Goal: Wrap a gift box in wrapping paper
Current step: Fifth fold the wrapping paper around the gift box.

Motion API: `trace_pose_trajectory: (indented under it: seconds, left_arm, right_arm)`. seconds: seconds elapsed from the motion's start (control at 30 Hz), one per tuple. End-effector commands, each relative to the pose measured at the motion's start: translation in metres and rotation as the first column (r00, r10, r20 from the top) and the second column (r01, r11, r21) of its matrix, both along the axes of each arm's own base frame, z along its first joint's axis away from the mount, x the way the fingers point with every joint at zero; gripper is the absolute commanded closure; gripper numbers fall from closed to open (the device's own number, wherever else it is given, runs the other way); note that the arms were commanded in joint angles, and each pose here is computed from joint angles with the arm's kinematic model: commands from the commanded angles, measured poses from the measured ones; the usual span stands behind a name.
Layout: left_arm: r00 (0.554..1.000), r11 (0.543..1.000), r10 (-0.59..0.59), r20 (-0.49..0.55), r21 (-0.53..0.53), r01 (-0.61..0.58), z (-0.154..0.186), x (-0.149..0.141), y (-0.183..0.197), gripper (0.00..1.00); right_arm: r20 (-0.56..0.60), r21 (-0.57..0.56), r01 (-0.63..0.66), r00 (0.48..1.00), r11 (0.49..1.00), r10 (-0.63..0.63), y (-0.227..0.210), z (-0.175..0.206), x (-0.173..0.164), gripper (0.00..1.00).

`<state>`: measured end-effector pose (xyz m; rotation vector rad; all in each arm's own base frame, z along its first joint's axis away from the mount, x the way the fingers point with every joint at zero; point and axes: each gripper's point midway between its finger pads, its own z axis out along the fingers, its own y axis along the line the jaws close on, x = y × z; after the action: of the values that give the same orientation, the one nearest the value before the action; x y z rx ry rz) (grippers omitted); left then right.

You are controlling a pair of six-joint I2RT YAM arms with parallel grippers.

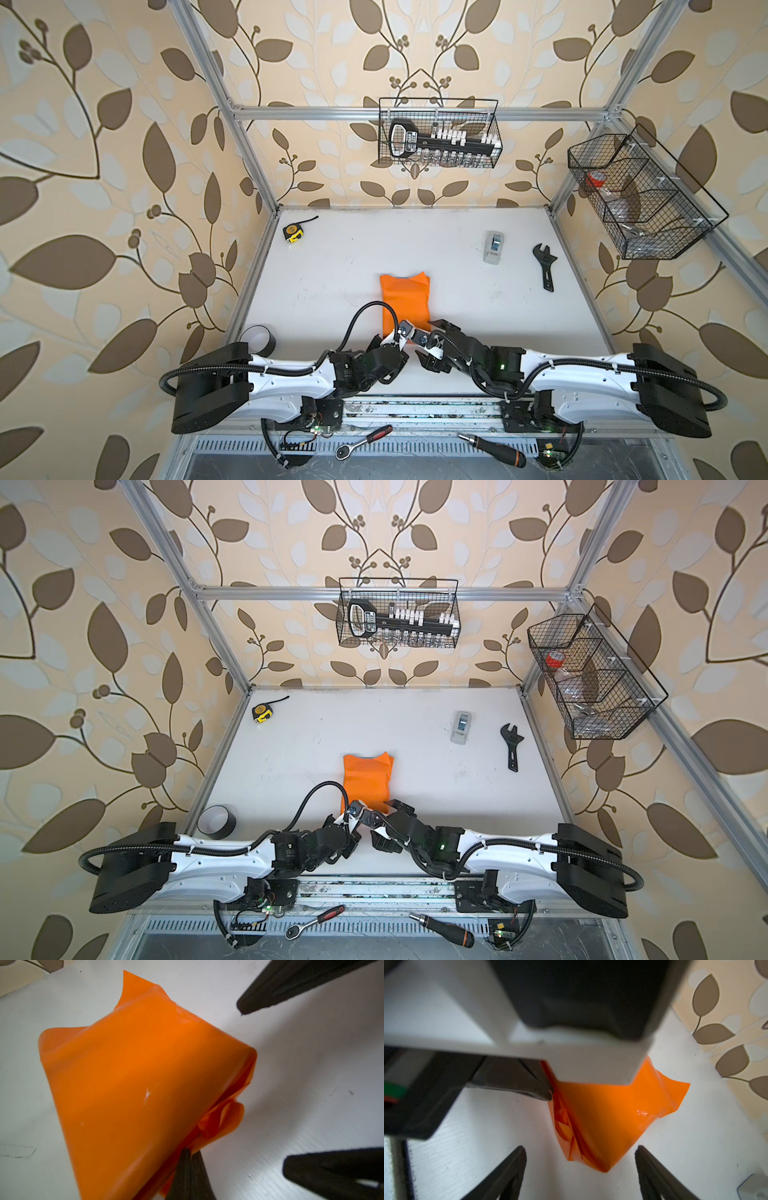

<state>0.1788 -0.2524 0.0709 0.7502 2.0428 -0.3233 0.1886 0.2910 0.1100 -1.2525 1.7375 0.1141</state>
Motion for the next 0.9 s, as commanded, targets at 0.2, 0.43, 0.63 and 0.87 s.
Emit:
trace_pose_trajectory:
  seconds: [0.2, 0.43, 0.63, 0.87]
  left_arm:
    - [1.000, 0.998, 0.008, 0.005, -0.058, -0.008, 0.010, 0.002, 0.001, 1.00]
    - [1.000, 0.998, 0.007, 0.001, -0.064, -0.007, 0.010, 0.002, 0.001, 1.00]
    - [1.000, 0.998, 0.005, 0.002, -0.068, -0.005, 0.011, 0.002, 0.001, 1.00]
    - [1.000, 0.998, 0.003, 0.000, -0.070, -0.003, 0.011, 0.002, 0.001, 1.00]
  right_arm:
    - [0.058, -0.086, -0.142, 0.987, 0.986, 0.147, 0.018, -0.003, 0.007, 0.14]
    - [0.070, -0.082, -0.117, 0.990, 0.990, 0.123, 0.020, -0.006, 0.023, 0.13]
    - [0.077, -0.065, -0.132, 0.988, 0.989, 0.136, 0.026, -0.003, 0.027, 0.14]
    - [0.062, -0.080, -0.149, 0.986, 0.986, 0.154, 0.033, -0.008, 0.028, 0.15]
